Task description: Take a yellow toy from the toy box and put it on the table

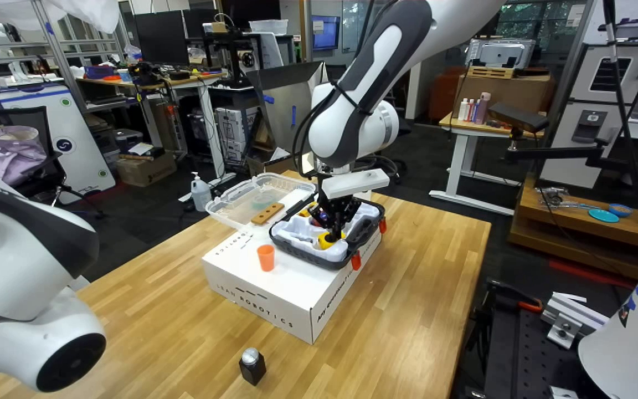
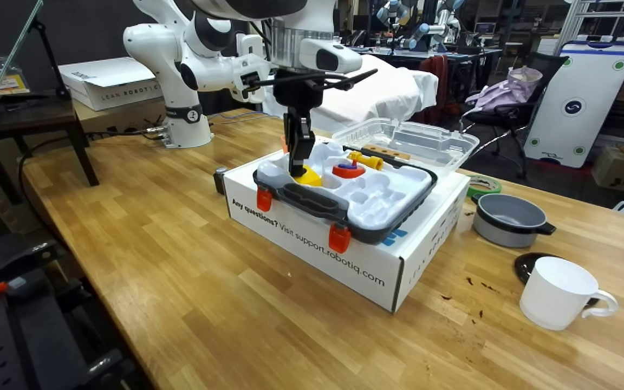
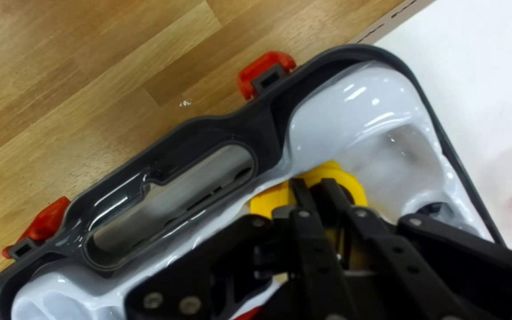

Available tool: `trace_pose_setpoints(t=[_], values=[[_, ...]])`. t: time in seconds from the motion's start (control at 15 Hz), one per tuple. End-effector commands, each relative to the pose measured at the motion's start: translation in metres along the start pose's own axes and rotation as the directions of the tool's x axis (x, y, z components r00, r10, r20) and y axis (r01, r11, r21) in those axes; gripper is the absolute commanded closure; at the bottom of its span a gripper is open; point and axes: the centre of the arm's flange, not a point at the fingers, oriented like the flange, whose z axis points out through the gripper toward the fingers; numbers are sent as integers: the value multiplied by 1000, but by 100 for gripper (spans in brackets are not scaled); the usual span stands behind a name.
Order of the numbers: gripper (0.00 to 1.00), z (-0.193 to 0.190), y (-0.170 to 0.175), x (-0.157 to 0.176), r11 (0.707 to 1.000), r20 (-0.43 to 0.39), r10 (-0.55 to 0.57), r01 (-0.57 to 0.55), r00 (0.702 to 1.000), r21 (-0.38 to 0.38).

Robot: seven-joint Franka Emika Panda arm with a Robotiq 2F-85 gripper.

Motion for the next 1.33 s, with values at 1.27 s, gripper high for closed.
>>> trace_pose_setpoints(t=[1.27], values=[[97,-81,-22,-48,978,-97,-205,208,974,21]])
